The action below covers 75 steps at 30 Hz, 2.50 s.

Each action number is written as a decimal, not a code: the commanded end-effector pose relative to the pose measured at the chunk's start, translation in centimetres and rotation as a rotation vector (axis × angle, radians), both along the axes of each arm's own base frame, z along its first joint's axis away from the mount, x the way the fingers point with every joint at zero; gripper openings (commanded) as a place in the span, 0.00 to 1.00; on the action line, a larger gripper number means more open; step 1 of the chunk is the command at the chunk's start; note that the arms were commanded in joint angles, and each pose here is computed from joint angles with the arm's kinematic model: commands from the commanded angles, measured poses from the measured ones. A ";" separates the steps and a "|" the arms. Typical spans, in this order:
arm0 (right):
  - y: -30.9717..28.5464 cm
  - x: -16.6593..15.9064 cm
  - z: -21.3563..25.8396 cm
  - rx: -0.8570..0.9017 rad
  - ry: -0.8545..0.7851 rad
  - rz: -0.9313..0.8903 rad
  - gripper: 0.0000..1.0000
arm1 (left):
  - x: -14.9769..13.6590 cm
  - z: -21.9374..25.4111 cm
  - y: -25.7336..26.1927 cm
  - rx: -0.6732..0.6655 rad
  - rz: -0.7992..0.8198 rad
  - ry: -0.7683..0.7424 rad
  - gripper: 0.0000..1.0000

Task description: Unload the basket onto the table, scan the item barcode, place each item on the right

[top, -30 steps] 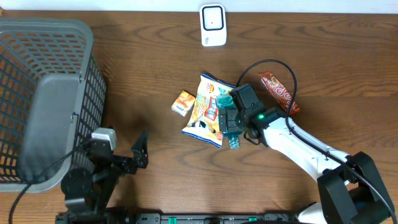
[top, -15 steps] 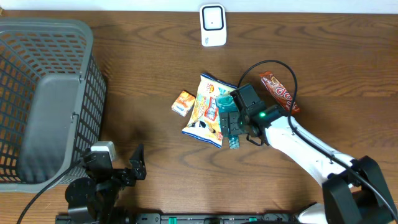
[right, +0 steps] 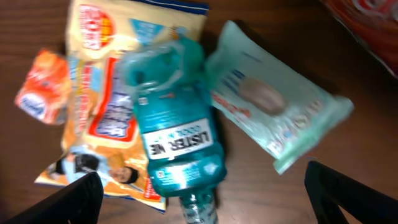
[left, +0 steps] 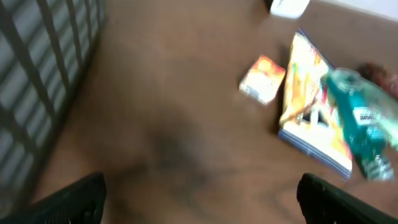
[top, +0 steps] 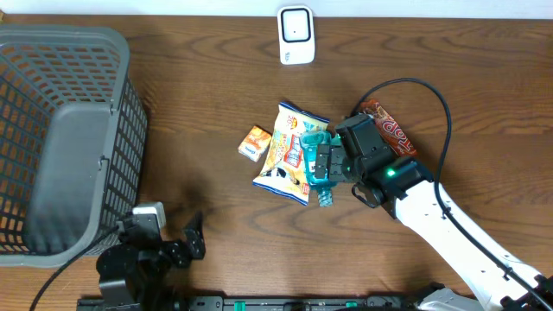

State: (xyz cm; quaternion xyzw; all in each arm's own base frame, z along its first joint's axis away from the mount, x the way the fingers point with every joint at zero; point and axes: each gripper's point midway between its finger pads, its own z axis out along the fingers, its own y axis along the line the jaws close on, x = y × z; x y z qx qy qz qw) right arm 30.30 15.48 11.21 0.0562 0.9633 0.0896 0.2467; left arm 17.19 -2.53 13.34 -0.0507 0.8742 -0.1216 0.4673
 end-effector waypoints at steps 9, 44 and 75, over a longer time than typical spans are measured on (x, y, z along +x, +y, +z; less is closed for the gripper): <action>-4.0 0.4 0.4 -0.082 -0.021 -0.260 0.99 | -1.1 -6.7 -0.1 -0.018 0.003 0.174 0.98; -5.3 -0.2 -0.2 -0.114 0.013 -0.287 0.99 | 6.7 0.1 3.8 0.058 0.192 -0.350 0.98; -6.6 -0.2 -8.2 0.298 0.082 -0.544 0.89 | 6.8 -0.3 3.8 -0.003 0.218 -0.344 0.98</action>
